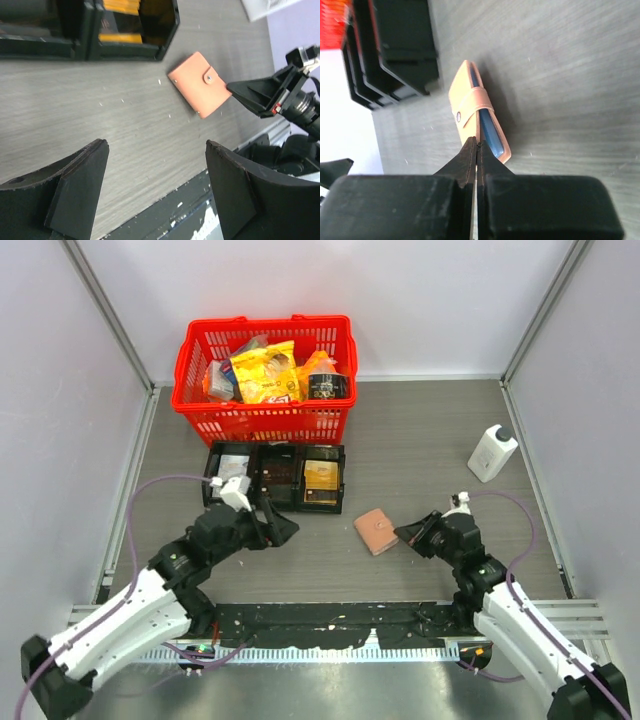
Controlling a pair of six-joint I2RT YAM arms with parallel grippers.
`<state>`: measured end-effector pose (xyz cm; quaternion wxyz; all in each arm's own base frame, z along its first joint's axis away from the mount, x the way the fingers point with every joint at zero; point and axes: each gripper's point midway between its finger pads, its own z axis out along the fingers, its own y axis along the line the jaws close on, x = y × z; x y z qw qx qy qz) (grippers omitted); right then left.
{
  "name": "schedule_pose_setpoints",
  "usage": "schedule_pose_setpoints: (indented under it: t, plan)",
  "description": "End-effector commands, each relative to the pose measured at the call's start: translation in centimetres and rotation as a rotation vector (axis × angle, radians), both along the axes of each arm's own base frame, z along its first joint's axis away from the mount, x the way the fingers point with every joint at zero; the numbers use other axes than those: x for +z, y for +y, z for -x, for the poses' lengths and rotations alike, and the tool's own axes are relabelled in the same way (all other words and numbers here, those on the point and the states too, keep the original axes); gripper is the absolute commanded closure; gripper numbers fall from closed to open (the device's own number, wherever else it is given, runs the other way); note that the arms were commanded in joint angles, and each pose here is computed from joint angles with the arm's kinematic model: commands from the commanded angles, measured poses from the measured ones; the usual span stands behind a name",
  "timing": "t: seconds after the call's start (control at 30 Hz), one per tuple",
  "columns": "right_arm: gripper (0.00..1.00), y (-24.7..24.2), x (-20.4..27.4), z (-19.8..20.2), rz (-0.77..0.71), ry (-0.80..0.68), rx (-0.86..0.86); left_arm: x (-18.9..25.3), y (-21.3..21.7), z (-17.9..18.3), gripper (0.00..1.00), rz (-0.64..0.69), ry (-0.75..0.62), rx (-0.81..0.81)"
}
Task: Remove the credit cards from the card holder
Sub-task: Open the card holder at the center of the board.
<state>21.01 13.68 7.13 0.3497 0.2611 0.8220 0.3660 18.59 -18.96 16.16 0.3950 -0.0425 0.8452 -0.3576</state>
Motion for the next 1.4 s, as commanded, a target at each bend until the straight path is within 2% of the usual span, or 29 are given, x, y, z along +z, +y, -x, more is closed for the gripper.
schedule_pose_setpoints:
  t: [0.0,0.1,0.2,0.33,0.47,0.8,0.97,1.1,1.37]
  plan:
    - [0.92,0.7,-1.7,1.9,0.05,0.095,0.026,0.3,-2.9,-0.8,0.18,0.036,-0.036,0.056]
    - [0.84,2.2,-2.3,3.3,0.108,0.113,0.125,-0.7,-4.5,-0.3,0.17,0.0,-0.024,0.062]
    - [0.69,2.4,-2.8,4.0,0.223,0.127,0.165,-1.4,-5.6,0.0,0.17,-0.027,-0.008,0.085]
    - [0.57,2.3,-0.3,3.3,0.396,0.07,0.195,-2.8,-6.4,0.4,0.16,-0.041,0.04,0.111]
    - [0.55,1.8,0.7,1.9,0.532,0.017,0.236,-3.7,-7.3,0.9,0.15,-0.062,0.058,0.105]
    - [0.53,4.2,-0.5,0.3,0.605,0.005,0.367,-3.7,-10.1,0.3,0.13,-0.088,0.054,0.086]
    - [0.53,5.7,-0.5,0.7,0.57,0.008,0.443,-4.6,-12.6,-0.1,0.14,-0.099,0.078,0.054]
    - [0.53,6.6,-1.5,1.5,0.526,0.031,0.497,-6.0,-13.8,-0.1,0.19,-0.124,0.113,0.034]
    - [0.55,9.2,-2.2,3.3,0.388,0.04,0.602,-8.5,-14.3,0.4,0.21,-0.145,0.166,0.017]
